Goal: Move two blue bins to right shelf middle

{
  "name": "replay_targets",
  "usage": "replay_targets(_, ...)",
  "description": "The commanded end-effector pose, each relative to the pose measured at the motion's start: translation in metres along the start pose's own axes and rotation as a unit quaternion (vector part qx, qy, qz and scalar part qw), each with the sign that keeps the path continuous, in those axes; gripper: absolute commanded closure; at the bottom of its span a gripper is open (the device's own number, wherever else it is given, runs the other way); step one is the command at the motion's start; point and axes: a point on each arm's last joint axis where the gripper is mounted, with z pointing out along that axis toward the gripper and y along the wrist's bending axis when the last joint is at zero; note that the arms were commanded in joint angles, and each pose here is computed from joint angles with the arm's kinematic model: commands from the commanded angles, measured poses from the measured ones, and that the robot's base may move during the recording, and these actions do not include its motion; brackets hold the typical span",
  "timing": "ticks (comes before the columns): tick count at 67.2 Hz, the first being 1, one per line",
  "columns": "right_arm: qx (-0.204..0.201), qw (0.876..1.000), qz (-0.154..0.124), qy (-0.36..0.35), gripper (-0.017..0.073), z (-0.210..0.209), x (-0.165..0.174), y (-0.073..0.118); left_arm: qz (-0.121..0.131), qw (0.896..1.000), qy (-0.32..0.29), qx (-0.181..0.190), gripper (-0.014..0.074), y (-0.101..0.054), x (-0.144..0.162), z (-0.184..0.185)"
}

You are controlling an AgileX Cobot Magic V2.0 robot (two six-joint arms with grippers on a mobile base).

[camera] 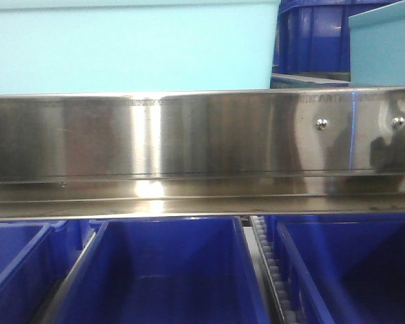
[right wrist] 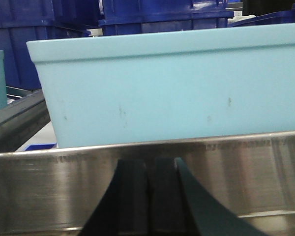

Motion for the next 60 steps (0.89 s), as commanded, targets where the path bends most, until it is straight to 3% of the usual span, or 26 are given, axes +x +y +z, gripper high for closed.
replay_targets(1,0.003,1.0,-0.005,-0.012,0.0721,0.0,-0.002,0.0,-0.003,1.0,-0.013,0.0,0.0704,0.0,-0.003,-0.001)
replay_targets(33,0.002,1.0,-0.005,-0.013,0.0721,0.0,-0.002,0.0,-0.002,1.0,-0.014,0.0,0.0704,0.0,-0.003,-0.001)
replay_targets(60,0.003,0.995,-0.005,-0.103,0.0721,-0.002,-0.018,0.0,-0.002,0.999,-0.054,-0.003,0.0704,0.0,-0.01,-0.001)
